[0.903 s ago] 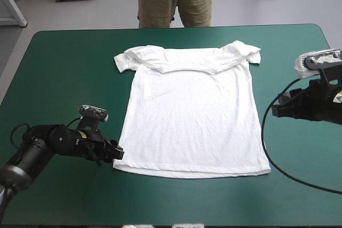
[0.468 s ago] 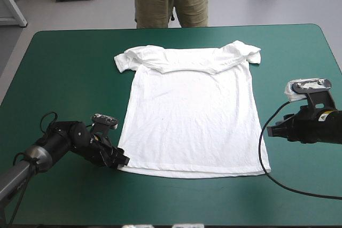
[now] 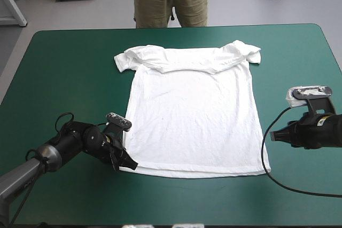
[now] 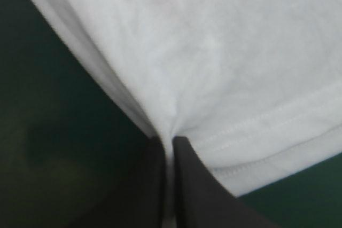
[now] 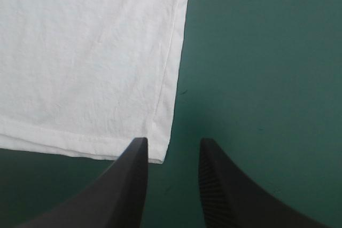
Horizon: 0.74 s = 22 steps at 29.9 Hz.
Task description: Fold the cloth
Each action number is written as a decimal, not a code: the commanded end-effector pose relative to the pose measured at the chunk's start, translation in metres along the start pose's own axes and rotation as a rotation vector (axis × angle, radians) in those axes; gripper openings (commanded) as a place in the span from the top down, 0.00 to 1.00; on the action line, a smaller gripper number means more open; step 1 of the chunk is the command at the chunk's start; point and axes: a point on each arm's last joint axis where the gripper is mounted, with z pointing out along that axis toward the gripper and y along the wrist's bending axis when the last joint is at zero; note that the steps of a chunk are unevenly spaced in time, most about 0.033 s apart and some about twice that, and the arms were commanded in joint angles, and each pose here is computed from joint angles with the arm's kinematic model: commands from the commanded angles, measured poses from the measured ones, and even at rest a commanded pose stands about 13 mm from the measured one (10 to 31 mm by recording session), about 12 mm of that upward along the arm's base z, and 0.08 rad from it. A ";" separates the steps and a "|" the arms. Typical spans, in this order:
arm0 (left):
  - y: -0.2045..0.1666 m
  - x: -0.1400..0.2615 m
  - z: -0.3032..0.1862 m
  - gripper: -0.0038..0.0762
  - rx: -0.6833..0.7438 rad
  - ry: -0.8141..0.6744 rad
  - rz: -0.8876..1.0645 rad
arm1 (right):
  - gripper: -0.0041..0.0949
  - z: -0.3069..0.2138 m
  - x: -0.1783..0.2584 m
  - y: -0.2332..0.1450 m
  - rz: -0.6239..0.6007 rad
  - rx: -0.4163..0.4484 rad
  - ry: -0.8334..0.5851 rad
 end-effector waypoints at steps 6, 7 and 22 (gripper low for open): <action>-0.004 0.001 0.001 0.96 0.021 0.022 -0.018 | 0.32 0.039 0.012 0.002 0.011 -0.082 0.084; -0.004 0.001 0.001 0.96 0.021 0.022 -0.018 | 0.26 0.045 0.014 0.003 0.020 -0.109 0.099; -0.003 -0.001 0.001 0.96 0.014 0.003 -0.016 | 0.43 0.130 0.029 0.004 0.055 -0.128 0.262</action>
